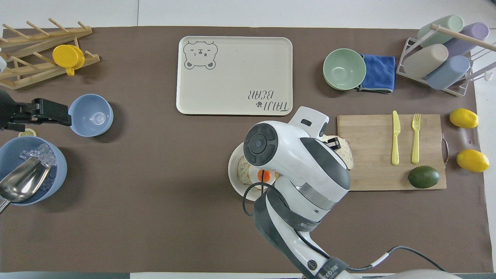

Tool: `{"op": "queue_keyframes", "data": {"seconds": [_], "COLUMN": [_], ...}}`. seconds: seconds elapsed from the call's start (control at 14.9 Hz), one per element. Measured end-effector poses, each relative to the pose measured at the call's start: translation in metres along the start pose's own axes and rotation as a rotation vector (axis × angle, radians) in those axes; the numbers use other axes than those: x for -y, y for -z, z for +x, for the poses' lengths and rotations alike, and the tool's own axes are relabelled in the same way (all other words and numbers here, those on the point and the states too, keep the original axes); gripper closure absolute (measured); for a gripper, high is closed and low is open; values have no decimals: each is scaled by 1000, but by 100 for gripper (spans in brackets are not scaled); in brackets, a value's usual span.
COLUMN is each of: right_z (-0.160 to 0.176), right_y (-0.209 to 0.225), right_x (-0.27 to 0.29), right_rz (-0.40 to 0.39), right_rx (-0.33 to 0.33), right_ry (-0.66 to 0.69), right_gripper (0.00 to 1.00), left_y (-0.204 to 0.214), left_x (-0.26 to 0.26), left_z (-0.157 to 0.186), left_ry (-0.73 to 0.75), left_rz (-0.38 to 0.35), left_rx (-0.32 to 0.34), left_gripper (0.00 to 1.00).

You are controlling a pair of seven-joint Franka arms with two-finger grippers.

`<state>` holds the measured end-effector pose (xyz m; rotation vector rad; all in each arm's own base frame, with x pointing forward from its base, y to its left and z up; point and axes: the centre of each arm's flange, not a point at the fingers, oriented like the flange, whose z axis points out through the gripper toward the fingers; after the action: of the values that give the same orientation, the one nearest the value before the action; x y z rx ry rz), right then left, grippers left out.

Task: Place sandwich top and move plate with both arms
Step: 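Carry the bread slice with the right gripper over the egg plate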

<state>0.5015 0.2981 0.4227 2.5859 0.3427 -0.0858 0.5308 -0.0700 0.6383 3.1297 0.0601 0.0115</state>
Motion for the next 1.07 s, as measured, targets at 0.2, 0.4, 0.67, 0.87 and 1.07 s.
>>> {"op": "queue_keyframes", "data": {"seconds": [0.2,0.4,0.67,0.87,1.07], "right_z": [10,11,9,11,12], "right_y": [38,48,56,57,49], "right_x": [15,37,59,66,93], "right_rz": [70,121,154,181,196], "right_rx": [-9,-7,-34,-47,-45], "right_ry": [13,32,30,19,-17], "right_gripper": [90,90,90,90,90], "left_y": [0,0,1,1,0], "left_x": [3,5,8,12,12], "left_z": [1,1,2,3,3], "left_ry": [6,9,15,23,23], "left_rz": [0,-1,-1,-1,-1], "left_rx": [0,-4,-10,-10,-9], "left_gripper": [0,0,0,0,0]}}
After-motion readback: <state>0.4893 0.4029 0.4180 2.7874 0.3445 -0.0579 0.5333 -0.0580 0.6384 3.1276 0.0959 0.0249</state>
